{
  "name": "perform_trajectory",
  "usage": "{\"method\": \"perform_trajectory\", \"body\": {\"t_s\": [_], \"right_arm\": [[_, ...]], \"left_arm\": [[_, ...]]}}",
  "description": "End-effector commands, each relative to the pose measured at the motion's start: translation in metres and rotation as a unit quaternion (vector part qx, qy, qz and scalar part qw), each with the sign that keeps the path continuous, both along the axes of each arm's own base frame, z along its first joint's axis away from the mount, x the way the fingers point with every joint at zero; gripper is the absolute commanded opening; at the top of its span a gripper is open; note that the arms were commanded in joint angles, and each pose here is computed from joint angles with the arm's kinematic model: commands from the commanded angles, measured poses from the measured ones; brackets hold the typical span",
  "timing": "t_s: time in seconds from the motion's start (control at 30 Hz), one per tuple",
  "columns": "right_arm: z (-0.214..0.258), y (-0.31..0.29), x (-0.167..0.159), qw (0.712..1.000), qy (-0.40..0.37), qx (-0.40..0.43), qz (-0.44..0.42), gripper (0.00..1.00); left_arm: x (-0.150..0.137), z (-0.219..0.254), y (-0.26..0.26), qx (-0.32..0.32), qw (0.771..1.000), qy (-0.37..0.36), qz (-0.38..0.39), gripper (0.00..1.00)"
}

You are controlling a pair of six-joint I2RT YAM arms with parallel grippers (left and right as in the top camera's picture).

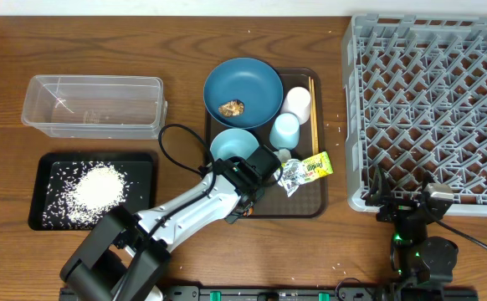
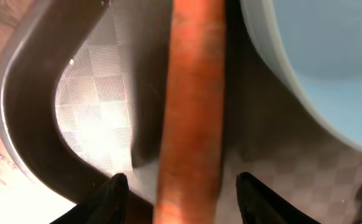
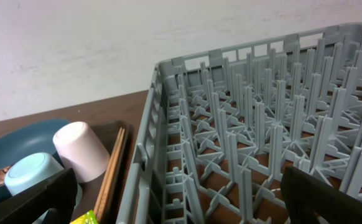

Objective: Sort waste into correct bins and load items into the dishwasher rack
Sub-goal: 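Grasp the orange carrot with the left gripper, then carry the carrot with the left gripper onto the black tray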

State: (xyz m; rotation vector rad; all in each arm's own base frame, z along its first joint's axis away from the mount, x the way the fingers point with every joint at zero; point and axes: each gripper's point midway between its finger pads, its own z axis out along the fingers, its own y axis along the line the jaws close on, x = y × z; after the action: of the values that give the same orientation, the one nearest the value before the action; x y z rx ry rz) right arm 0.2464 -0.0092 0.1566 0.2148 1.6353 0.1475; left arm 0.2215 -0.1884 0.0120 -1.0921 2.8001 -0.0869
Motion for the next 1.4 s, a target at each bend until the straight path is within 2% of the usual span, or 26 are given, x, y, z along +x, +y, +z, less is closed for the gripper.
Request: {"method": "perform_trajectory", "body": {"t_s": [0.0, 0.33, 0.6, 1.03, 1.07, 1.2, 1.37], "right_arm": [[-0.001, -0.003, 0.000, 1.000, 0.002, -0.001, -0.004, 0.99], [-0.001, -0.003, 0.000, 1.000, 0.002, -0.001, -0.004, 0.99], [-0.001, -0.003, 0.000, 1.000, 0.002, -0.001, -0.004, 0.99], [-0.001, -0.003, 0.000, 1.000, 0.002, -0.001, -0.004, 0.99], [-0.001, -0.003, 0.000, 1.000, 0.002, -0.001, -0.004, 0.99], [-0.001, -0.003, 0.000, 1.000, 0.002, -0.001, -0.004, 0.99], [-0.001, -0.003, 0.000, 1.000, 0.002, -0.001, -0.004, 0.99]], "left_arm": [[0.005, -0.001, 0.014, 0.035, 0.999, -0.021, 0.004, 0.57], [0.011, -0.003, 0.046, 0.070, 0.997, -0.012, 0.043, 0.57], [0.009, -0.006, 0.037, 0.030, 0.998, 0.009, 0.051, 0.57], [0.002, -0.014, 0.031, 0.012, 0.998, 0.024, 0.053, 0.56], [0.002, -0.014, 0.031, 0.012, 0.998, 0.024, 0.053, 0.55], [0.002, -0.014, 0.031, 0.012, 0.998, 0.025, 0.053, 0.36], [0.001, -0.014, 0.031, 0.014, 0.998, 0.026, 0.053, 0.28]]}}
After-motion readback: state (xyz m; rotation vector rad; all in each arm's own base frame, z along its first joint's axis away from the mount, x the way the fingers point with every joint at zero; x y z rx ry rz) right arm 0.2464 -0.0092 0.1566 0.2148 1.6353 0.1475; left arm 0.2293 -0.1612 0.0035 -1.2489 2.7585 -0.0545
